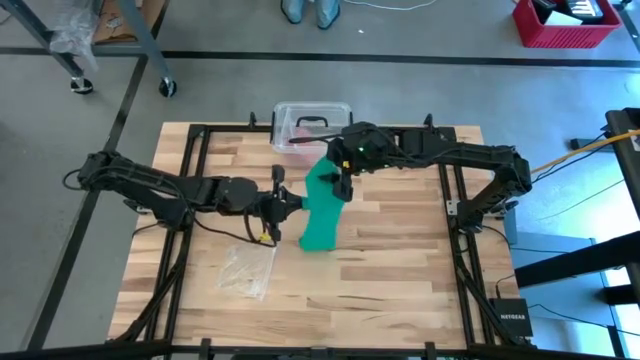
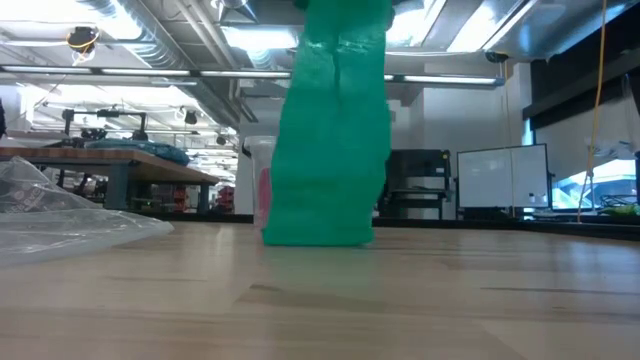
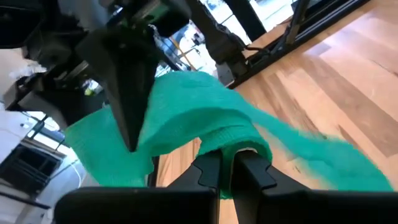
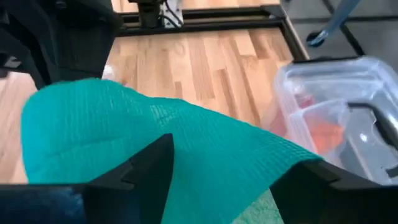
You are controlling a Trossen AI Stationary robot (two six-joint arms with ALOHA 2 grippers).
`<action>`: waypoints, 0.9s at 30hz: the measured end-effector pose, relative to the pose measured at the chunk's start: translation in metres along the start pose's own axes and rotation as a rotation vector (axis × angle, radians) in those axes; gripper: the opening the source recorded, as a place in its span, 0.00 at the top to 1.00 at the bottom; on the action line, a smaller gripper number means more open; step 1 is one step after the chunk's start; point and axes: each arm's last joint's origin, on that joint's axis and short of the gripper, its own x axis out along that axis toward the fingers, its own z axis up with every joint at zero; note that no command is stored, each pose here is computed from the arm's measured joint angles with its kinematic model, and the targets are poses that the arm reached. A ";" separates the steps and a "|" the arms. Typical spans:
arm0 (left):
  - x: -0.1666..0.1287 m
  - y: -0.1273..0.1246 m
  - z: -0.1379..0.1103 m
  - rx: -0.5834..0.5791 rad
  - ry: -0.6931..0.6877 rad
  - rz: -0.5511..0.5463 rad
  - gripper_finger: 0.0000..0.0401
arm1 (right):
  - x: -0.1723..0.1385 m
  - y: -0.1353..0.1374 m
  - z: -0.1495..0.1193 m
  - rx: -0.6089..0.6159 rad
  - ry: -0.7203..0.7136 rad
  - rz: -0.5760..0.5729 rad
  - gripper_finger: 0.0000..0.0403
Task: Roll bandage
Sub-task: Roll the green bandage
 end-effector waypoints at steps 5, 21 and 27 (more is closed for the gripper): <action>0.000 0.001 -0.001 -0.012 0.008 0.008 0.97 | -0.005 0.000 0.004 0.089 -0.006 -0.004 0.41; 0.000 0.001 -0.002 -0.009 0.025 0.000 0.97 | -0.035 0.020 0.015 0.191 0.054 0.102 0.41; 0.000 0.001 -0.002 -0.010 0.024 0.001 0.97 | -0.037 0.019 0.012 0.204 0.086 0.044 0.41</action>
